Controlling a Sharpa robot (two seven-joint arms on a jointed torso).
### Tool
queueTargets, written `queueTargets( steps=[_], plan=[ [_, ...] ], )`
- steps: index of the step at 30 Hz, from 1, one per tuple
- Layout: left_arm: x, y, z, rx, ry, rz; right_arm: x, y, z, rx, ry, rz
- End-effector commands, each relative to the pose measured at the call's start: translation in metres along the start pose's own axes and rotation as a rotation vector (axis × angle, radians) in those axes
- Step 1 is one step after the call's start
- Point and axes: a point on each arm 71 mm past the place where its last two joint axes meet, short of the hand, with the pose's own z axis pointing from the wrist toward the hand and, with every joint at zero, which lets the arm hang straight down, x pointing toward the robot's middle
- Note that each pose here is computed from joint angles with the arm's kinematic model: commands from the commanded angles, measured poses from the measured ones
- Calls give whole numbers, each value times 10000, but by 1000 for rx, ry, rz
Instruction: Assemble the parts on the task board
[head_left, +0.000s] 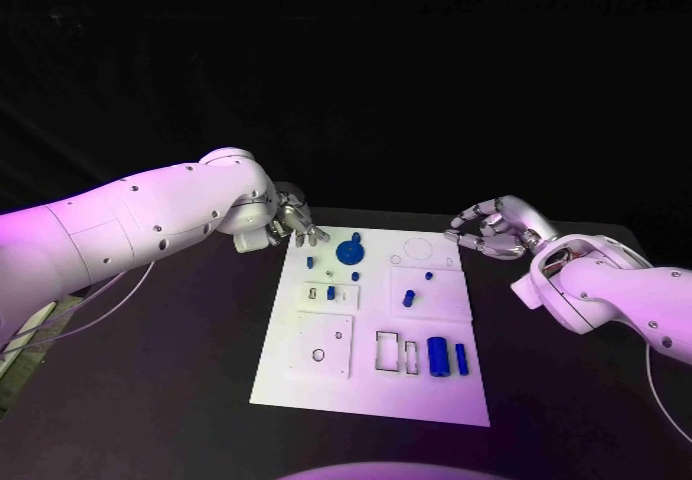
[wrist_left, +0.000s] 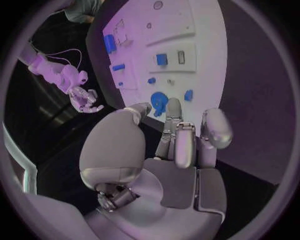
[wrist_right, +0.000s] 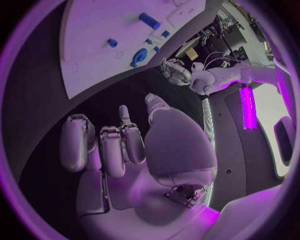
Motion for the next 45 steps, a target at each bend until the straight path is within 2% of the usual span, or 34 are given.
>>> queueTargets(
  steps=[1, 7, 12, 27, 38, 45],
  plan=[
    [-132, -8, -8, 51, -133, -18, 4, 5, -4, -14, 5, -4],
    [-180, 54, 8, 27, -145, -1, 6, 7, -4, -15, 6, -4],
    [-176, 97, 52, -25, -109, 31, 14, 13, -2, -16, 9, -3],
    [-16, 171, 254, -128, -10, 128, 33, 29, 2, -21, 14, -1],
    [74, 169, 302, -140, 52, 150, 43, 37, 7, -23, 16, 0],
    [136, 174, 328, -137, 71, 142, 52, 35, 7, -23, 18, 0]
  ],
)
